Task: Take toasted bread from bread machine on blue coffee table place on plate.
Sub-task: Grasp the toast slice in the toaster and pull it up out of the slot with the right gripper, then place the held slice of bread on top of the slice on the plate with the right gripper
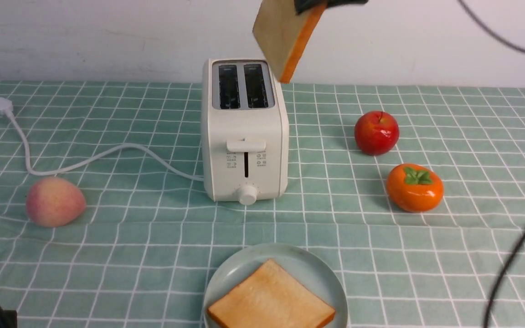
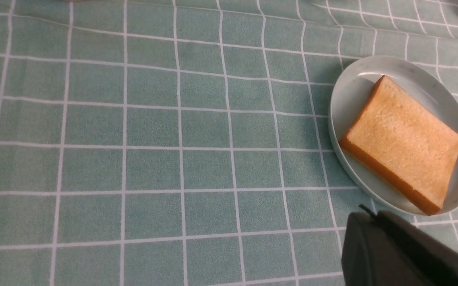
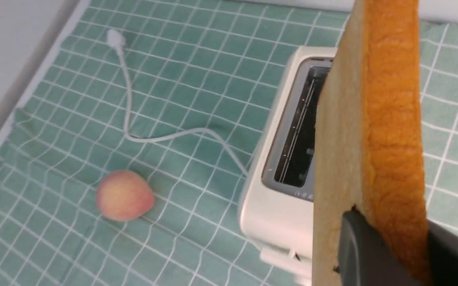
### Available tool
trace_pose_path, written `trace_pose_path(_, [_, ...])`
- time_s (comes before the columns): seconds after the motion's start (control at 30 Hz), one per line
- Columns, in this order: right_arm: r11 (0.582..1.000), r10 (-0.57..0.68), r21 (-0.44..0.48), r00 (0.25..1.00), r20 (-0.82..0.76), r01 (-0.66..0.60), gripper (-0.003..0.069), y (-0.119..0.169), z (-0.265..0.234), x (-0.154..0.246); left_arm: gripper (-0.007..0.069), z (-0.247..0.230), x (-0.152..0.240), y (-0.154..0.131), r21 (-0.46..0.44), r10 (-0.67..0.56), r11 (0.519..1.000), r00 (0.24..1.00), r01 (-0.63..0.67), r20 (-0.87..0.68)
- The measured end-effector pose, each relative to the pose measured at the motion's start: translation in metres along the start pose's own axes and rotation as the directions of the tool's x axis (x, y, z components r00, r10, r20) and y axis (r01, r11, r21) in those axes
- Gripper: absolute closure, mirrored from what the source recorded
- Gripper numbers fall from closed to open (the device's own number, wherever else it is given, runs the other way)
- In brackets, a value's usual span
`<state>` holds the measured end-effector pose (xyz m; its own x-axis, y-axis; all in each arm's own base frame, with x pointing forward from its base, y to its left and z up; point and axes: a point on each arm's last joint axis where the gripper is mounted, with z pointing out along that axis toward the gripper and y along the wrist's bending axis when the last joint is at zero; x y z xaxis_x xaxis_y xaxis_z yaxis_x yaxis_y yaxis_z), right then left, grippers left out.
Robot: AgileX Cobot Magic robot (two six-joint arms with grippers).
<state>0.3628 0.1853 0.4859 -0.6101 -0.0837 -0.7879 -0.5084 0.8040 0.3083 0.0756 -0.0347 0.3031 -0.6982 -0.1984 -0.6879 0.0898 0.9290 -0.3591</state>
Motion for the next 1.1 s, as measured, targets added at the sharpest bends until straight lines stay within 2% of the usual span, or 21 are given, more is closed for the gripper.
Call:
trace_pose_path(0.17, [0.997,-0.071,-0.025,0.994,0.088,0.073,0.0569,0.027,-0.081,0.000,0.0639,0.000,0.000,0.001,-0.007,0.007,1.000,1.000,-0.007,0.005])
trace_pose_path(0.37, [0.999,-0.035,-0.036,0.997,-0.072,0.033,0.0569,0.026,-0.091,0.043,0.0639,0.000,0.000,0.001,-0.011,0.008,1.000,1.000,-0.008,0.001])
trace_pose_path(0.47, [0.999,0.011,-0.032,0.967,-0.253,-0.020,0.0569,0.013,-0.069,0.087,0.0639,0.000,0.000,0.001,-0.012,0.008,1.000,1.000,-0.008,-0.001])
trace_pose_path(0.67, [0.979,0.060,-0.134,0.845,-0.531,-0.154,0.0569,-0.003,-0.011,0.160,0.0639,0.000,0.000,0.001,-0.012,0.011,1.000,1.000,-0.011,-0.001])
trace_pose_path(0.9, [0.922,0.037,-0.282,0.785,-0.618,-0.266,0.0569,-0.012,0.045,0.193,0.0639,0.000,0.000,0.001,-0.008,0.006,1.000,1.000,-0.006,-0.004])
trace_pose_path(1.1, [0.906,0.059,-0.273,0.735,-0.676,-0.324,0.0566,-0.020,0.082,0.211,0.0639,0.000,0.003,0.001,-0.005,-0.007,1.000,1.000,0.007,-0.029])
